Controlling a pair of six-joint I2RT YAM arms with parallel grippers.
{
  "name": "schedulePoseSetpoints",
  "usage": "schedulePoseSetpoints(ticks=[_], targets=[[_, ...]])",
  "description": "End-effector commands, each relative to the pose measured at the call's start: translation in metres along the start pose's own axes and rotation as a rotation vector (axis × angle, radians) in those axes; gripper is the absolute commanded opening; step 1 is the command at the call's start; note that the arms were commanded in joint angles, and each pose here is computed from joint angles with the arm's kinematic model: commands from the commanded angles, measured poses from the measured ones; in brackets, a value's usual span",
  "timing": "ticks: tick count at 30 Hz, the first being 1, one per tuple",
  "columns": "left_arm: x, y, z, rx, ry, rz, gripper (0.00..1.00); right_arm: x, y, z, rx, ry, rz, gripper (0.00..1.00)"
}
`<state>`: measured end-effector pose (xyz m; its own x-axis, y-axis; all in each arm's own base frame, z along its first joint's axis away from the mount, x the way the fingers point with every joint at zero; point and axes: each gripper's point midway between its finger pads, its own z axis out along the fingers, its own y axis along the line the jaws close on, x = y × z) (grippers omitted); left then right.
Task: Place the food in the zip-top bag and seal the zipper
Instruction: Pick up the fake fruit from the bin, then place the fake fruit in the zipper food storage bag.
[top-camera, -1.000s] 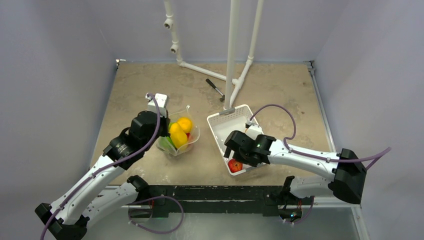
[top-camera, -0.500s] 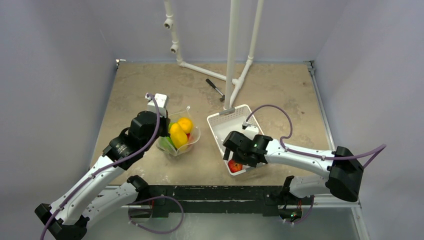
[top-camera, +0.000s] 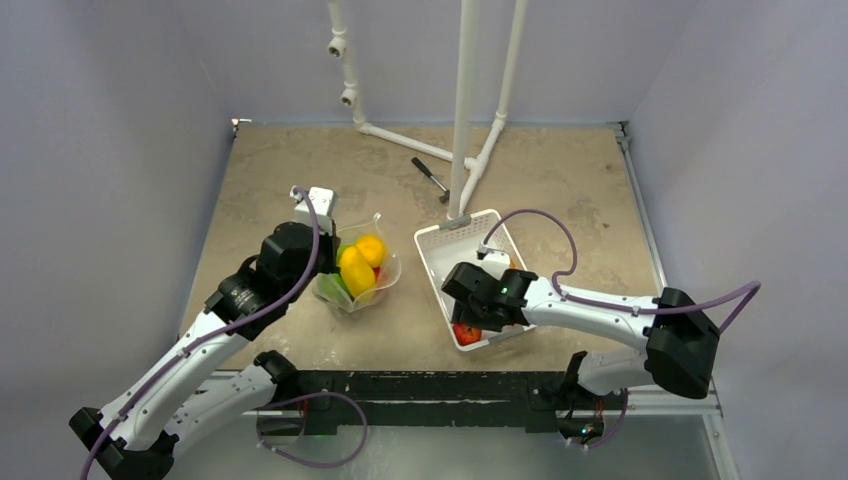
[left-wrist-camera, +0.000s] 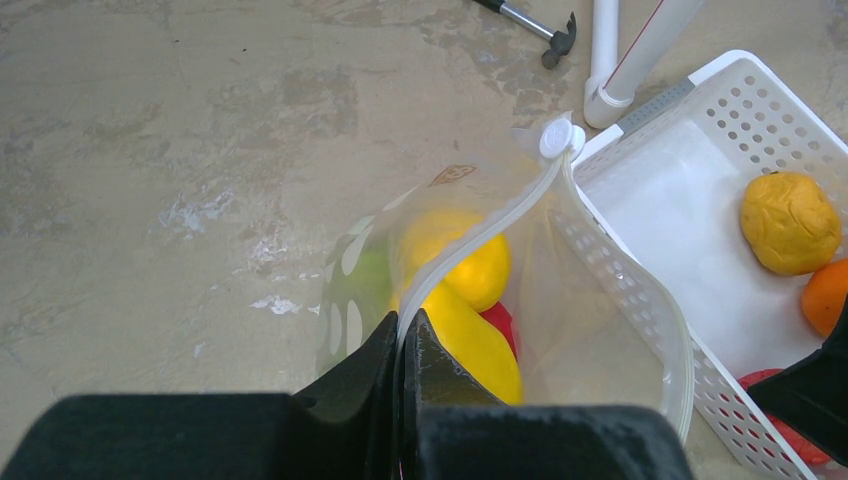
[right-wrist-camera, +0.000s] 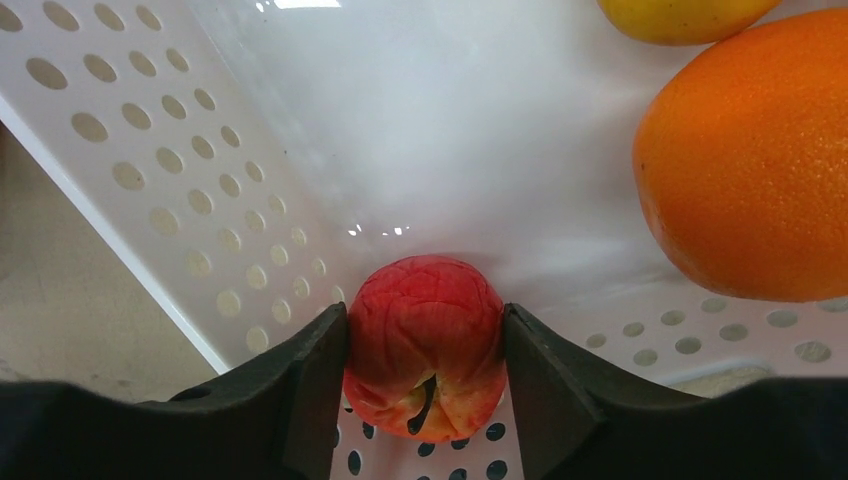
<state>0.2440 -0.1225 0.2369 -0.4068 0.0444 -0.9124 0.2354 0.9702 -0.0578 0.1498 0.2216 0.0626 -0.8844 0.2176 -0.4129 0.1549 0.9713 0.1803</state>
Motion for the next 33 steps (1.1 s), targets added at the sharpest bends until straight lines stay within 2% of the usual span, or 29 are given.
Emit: schedulePoseSetpoints(ticks=[1, 7, 9, 18, 33], targets=[[-0.015, -0.003, -0.002, 0.017, -0.055, -0.029, 0.00, 0.002, 0.007, 0.000, -0.033, 0.005, -0.016, 0.51], [-0.015, -0.002, -0.002, 0.014, -0.056, -0.028, 0.00, -0.008, 0.008, -0.008, -0.017, -0.023, 0.006, 0.15], [-0.014, -0.002, -0.001, 0.014, -0.054, -0.028, 0.00, -0.013, 0.009, -0.012, -0.004, -0.041, 0.028, 0.09], [-0.013, -0.002, 0.000, 0.010, -0.049, -0.026, 0.00, -0.046, 0.026, -0.033, -0.050, -0.150, 0.086, 0.01], [-0.011, -0.001, 0.002, -0.001, -0.044, -0.024, 0.00, -0.114, 0.076, -0.094, -0.199, -0.345, 0.160, 0.00]])
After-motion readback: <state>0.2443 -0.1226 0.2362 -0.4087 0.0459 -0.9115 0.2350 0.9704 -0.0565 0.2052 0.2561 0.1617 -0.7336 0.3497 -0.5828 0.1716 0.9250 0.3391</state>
